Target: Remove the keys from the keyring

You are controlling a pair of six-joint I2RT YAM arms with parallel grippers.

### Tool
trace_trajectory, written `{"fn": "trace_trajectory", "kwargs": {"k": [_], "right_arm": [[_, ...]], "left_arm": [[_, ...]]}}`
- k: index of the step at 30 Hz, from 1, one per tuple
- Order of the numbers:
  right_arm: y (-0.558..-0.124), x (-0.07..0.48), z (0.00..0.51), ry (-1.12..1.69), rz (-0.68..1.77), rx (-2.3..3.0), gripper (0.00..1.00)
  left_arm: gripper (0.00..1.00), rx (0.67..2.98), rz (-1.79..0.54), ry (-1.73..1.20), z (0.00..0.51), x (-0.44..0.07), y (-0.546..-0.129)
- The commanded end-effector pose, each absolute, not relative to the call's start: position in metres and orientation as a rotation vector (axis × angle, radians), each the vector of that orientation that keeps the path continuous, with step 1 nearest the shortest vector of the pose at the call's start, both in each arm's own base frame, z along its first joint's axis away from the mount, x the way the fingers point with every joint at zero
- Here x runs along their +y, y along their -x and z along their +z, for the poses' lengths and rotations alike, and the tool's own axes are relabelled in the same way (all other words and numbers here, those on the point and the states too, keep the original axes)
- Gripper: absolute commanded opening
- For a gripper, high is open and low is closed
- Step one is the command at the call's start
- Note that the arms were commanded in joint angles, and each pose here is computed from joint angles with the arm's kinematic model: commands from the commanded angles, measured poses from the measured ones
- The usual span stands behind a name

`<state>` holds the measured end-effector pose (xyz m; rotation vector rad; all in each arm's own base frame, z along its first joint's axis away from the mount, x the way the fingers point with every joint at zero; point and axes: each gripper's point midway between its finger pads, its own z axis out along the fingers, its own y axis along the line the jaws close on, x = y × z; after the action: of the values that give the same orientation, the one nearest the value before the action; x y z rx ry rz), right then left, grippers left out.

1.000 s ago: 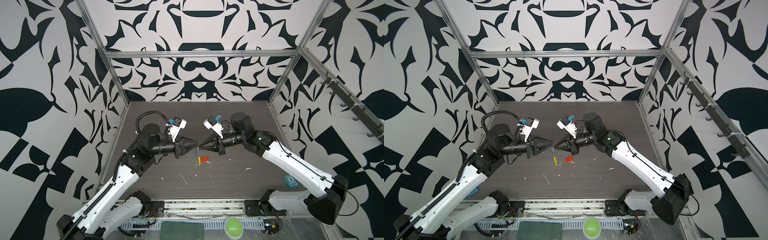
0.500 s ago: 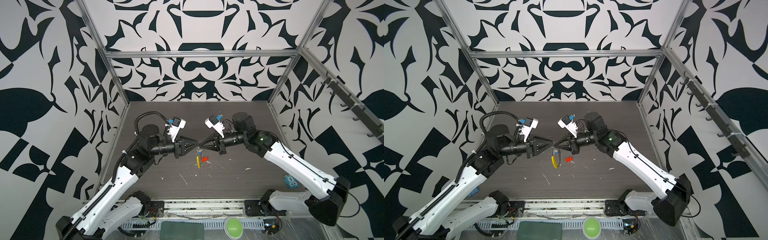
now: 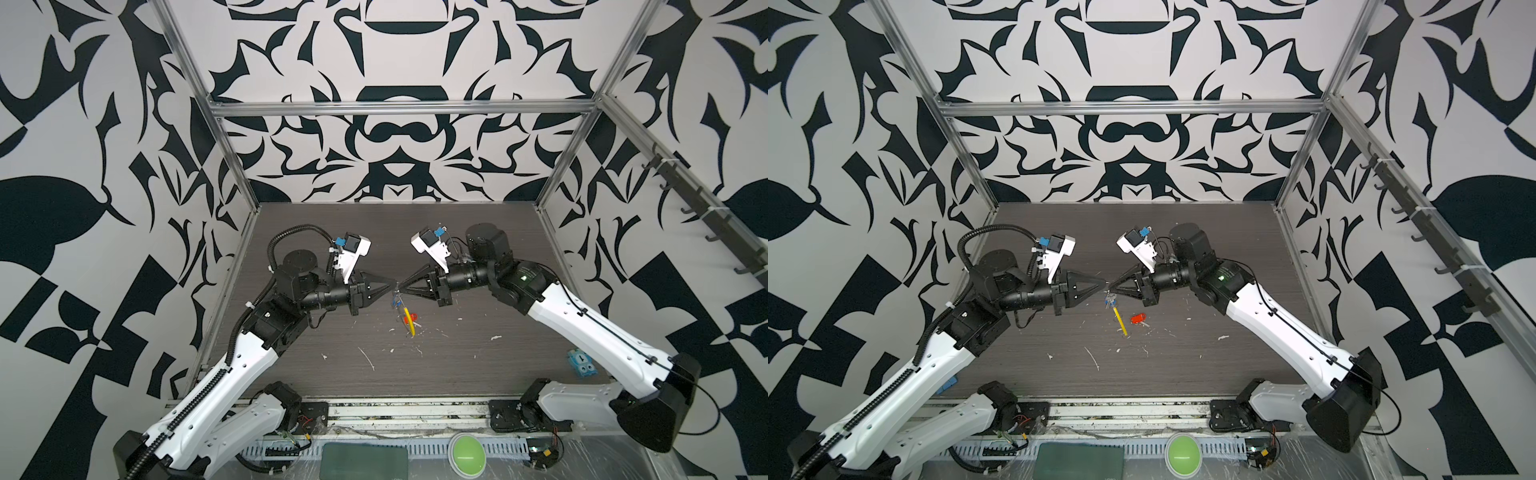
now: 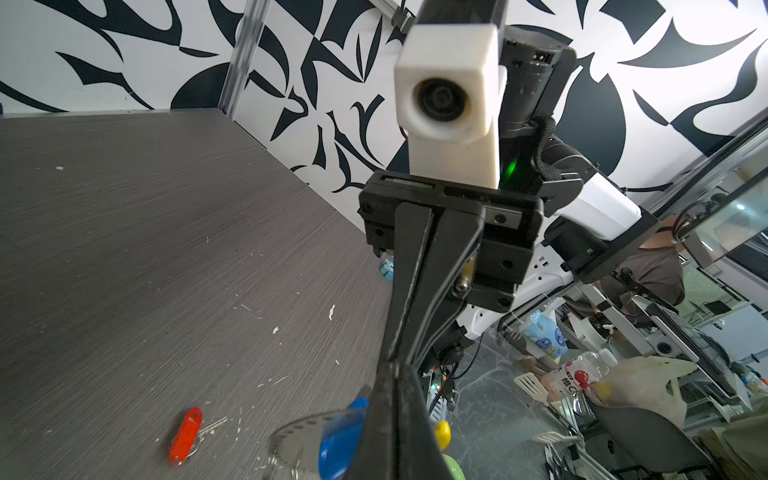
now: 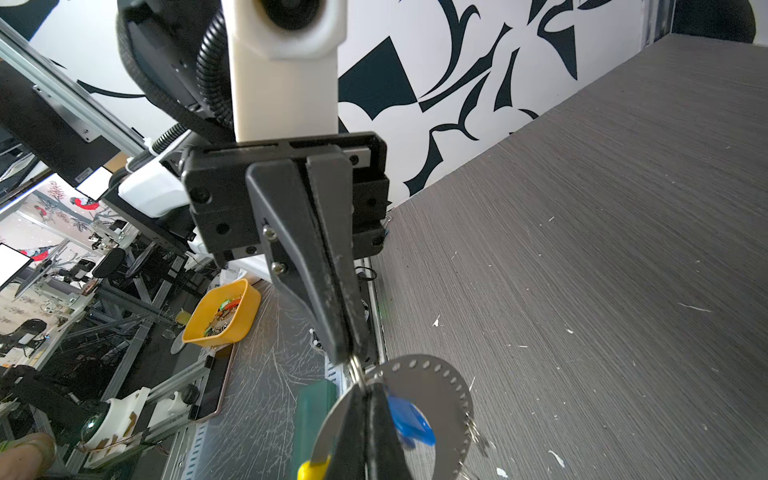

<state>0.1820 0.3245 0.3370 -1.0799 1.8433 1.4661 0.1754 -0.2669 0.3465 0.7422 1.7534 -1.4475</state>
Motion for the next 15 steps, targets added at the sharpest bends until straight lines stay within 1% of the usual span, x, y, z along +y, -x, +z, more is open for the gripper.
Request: {"fn": "trace_trajectory", "kwargs": {"k": [1, 3, 5, 7, 9, 13, 15], "right_arm": [[-0.181, 0.323, 0.374, 1.080, 1.446, 1.697, 0.00], [-0.183, 0.322, 0.377, 1.059, 1.437, 1.690, 0.00], [-0.186, 0.320, 0.382, 1.014, 1.420, 1.673, 0.15], [-0.188, 0.316, 0.391, 0.962, 1.414, 1.632, 0.27], [-0.188, 0.312, 0.401, 0.908, 1.414, 1.581, 0.34], [-0.191, 0.303, 0.423, 0.746, 1.370, 1.452, 0.39], [-0.187, 0.303, 0.429, 0.705, 1.386, 1.403, 0.40]], "left_arm": [[0.00, 1.722, -1.448, -0.716, 0.350, -0.266, -0.178], [0.00, 1.706, -1.435, -0.693, 0.353, -0.264, -0.180], [0.00, 1.669, -1.413, -0.662, 0.358, -0.259, -0.182], [0.00, 1.620, -1.389, -0.622, 0.365, -0.253, -0.184], [0.00, 1.556, -1.372, -0.595, 0.375, -0.247, -0.182], [0.00, 1.439, -1.362, -0.538, 0.389, -0.236, -0.180], [0.00, 1.391, -1.368, -0.513, 0.396, -0.232, -0.179]]}}
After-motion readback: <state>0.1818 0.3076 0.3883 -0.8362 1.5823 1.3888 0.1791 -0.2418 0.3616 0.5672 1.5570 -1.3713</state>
